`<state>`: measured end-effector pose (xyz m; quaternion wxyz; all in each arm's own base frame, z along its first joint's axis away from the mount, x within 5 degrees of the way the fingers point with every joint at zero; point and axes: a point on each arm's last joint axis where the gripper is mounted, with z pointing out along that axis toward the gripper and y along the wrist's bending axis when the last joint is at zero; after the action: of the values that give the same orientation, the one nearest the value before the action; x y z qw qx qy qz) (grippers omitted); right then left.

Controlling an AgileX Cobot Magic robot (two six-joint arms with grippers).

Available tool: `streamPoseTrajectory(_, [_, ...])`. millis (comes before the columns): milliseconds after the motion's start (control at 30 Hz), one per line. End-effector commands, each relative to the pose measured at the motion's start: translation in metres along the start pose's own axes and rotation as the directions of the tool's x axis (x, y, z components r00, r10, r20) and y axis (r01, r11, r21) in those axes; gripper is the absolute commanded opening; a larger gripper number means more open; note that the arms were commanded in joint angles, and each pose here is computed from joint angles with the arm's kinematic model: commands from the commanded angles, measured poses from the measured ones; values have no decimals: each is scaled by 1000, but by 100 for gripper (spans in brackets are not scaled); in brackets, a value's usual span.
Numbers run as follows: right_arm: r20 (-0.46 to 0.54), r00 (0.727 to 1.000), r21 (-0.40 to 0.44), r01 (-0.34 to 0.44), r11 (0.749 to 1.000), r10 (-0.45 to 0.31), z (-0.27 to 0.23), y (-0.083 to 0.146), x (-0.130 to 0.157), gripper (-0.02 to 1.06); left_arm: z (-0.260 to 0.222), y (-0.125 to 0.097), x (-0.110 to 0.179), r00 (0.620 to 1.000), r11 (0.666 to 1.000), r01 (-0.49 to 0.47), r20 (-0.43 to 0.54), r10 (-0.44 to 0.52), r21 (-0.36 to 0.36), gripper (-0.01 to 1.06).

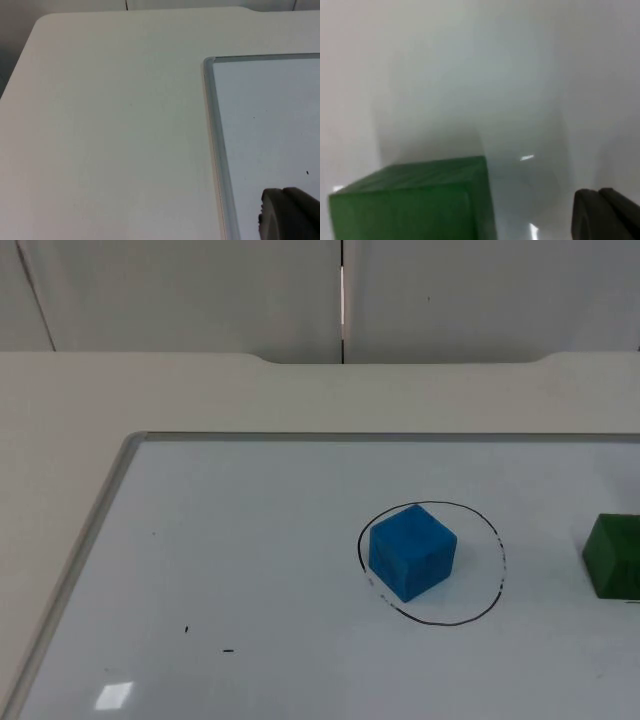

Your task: Push the two cubes into the marked area.

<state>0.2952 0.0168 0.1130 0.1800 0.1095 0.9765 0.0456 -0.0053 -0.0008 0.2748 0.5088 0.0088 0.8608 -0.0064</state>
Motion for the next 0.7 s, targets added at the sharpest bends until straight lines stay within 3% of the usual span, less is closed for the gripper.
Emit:
streamPoseTrajectory(0, [-5, 1000, -9, 7, 1000, -8, -1, 6, 0, 0, 1, 0, 0, 1000, 1000, 3, 10, -3, -4, 0])
streamPoseTrajectory(100, [15, 996, -31, 89, 996, -89, -3, 23, -3, 0, 1, 0, 0, 1000, 1000, 3, 10, -3, -4, 0])
streamPoseTrajectory(367, [26, 993, -50, 115, 992, -114, -5, 36, -5, 0, 1, 0, 0, 1000, 1000, 3, 10, -3, -4, 0])
streamPoseTrajectory(667, [-98, 988, -33, 120, 992, -123, -5, 33, 6, 0, 1, 0, 0, 1000, 1000, 3, 10, -3, -4, 0])
